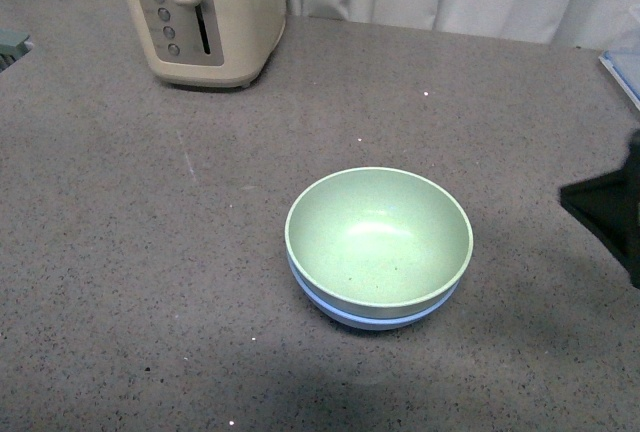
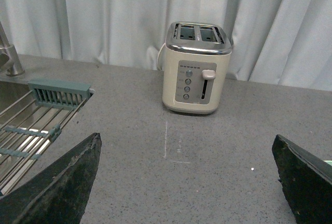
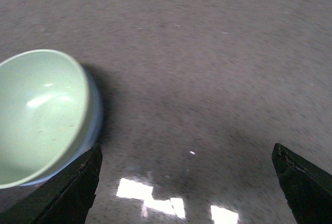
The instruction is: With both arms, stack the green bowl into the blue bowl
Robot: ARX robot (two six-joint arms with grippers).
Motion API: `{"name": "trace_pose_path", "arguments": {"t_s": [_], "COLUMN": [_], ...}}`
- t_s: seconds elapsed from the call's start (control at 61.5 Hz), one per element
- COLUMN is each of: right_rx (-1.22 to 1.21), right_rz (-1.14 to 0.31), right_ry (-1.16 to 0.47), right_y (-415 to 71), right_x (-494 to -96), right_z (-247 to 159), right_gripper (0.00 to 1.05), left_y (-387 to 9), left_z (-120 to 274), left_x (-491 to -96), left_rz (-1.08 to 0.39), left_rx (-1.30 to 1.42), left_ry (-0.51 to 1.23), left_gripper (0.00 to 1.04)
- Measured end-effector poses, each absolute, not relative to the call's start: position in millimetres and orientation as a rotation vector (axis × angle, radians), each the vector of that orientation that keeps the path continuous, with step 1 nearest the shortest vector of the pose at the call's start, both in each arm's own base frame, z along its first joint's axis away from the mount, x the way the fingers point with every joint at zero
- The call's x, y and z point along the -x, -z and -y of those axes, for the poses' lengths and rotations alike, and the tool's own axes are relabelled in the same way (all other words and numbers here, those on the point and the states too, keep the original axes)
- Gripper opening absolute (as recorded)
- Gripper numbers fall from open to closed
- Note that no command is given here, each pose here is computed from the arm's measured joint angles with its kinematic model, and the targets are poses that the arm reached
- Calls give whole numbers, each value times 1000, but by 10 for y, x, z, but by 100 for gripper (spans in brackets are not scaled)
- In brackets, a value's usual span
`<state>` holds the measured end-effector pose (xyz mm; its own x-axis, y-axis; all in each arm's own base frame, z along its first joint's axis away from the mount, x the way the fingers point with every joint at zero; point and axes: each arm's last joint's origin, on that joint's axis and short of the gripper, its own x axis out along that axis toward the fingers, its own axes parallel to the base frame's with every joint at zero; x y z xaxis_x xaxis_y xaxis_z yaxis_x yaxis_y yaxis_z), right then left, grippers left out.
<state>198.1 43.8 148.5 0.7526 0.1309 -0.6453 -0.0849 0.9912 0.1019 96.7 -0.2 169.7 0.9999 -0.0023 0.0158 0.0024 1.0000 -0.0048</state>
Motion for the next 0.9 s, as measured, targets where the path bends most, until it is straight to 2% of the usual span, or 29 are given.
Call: {"name": "trace_pose_path", "arguments": {"t_s": [0.081,0.228,0.325,0.895], "right_rx": [-74,-76,-89,-94], "right_rz": [-685,-631,-596,-596], "right_ry": [41,145,145,144], "right_y": [-1380,-1289,-1267,-1253], "right_x": [-1820,-1678,-1634,-1621], "right_z": [-349,-298,-299,-302], "right_gripper": [96,96,96,96], "left_y": [-1697,-1697,-1697,-1697], "left_z": [2,2,2,2], "left_x": [-967,-967,-967,-967], "left_rz": [16,16,16,16], "left_rx": [4,4,5,5], "left_ry": [2,2,2,2], "left_gripper": [98,98,98,98]}}
